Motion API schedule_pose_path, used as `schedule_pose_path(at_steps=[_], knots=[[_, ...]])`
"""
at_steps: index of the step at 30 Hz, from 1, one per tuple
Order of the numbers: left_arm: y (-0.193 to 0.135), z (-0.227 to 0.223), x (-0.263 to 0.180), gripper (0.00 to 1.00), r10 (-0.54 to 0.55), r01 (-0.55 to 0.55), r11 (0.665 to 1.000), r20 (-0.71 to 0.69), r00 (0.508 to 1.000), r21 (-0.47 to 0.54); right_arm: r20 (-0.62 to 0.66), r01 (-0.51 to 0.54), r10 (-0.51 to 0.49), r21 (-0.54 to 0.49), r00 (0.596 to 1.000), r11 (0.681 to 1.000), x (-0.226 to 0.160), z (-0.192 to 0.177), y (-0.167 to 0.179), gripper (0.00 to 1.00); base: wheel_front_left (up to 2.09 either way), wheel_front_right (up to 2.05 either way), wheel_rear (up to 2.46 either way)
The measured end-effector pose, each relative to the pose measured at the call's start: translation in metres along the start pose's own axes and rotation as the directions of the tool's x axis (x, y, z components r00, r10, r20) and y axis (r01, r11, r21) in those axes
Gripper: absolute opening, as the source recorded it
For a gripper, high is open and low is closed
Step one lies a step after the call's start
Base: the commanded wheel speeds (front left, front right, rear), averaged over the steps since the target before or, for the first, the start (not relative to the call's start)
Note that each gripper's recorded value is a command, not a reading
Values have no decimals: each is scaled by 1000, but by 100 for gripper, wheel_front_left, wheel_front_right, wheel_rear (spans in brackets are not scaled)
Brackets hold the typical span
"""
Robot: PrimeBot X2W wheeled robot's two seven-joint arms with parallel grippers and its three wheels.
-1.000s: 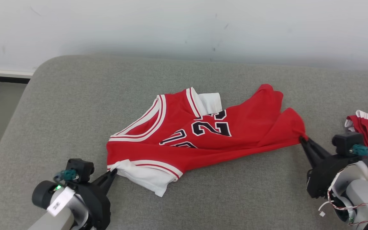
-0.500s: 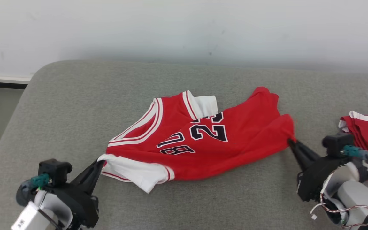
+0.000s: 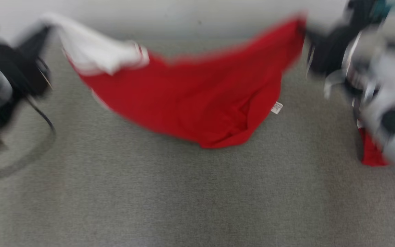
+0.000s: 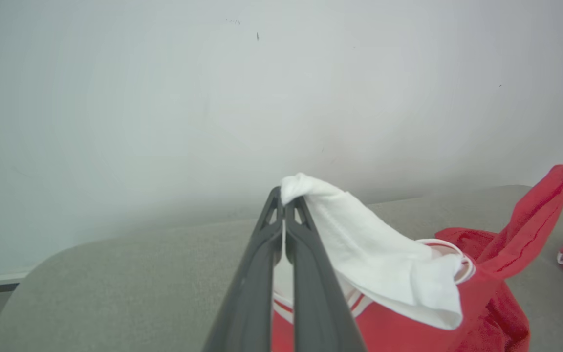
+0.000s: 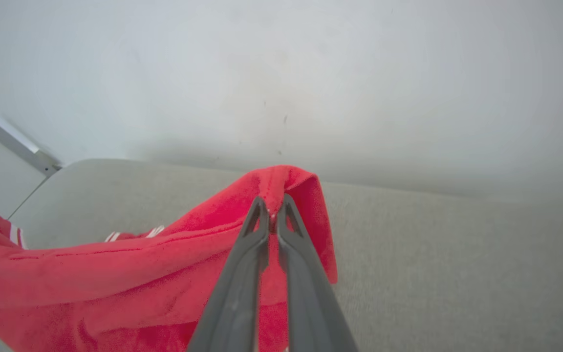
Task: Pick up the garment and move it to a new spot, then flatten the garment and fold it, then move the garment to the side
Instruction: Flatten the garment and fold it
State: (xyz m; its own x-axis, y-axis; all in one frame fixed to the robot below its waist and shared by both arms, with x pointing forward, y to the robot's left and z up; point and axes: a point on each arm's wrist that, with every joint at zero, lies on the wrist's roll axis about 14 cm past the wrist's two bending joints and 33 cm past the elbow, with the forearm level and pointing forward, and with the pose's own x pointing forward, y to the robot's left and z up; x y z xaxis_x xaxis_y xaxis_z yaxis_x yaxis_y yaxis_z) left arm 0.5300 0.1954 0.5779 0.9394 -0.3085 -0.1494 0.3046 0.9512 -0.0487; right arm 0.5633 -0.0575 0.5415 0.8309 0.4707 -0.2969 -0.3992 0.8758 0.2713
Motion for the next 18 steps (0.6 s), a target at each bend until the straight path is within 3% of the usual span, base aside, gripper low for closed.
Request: schedule_pose_path(at_steps=[3,6,9,11,13,18], knots=[[22,76,27,0,42,-56,985,93,995,164,226,43,-41,-6,973,999,5,116,0,0,0,0,0],[16,184,37,0,12,-85,976,342,940,200,516,-47,19,40,857,998,-18,228,25,0,0,0,0],[-4,247,36,0,-64,-64,971,510,858,230,631,-87,89,-34,771,996,-31,271,37,0,0,0,0],[-8,247,43,0,-92,-43,972,538,838,233,636,-75,80,-35,767,997,-22,265,21,0,0,0,0],[-3,219,58,0,-83,-2,987,525,847,160,601,-70,66,-16,796,997,-3,243,2,0,0,0,0],[21,68,80,0,4,10,999,293,956,-45,385,-67,30,83,922,994,48,112,-31,0,0,0,0]])
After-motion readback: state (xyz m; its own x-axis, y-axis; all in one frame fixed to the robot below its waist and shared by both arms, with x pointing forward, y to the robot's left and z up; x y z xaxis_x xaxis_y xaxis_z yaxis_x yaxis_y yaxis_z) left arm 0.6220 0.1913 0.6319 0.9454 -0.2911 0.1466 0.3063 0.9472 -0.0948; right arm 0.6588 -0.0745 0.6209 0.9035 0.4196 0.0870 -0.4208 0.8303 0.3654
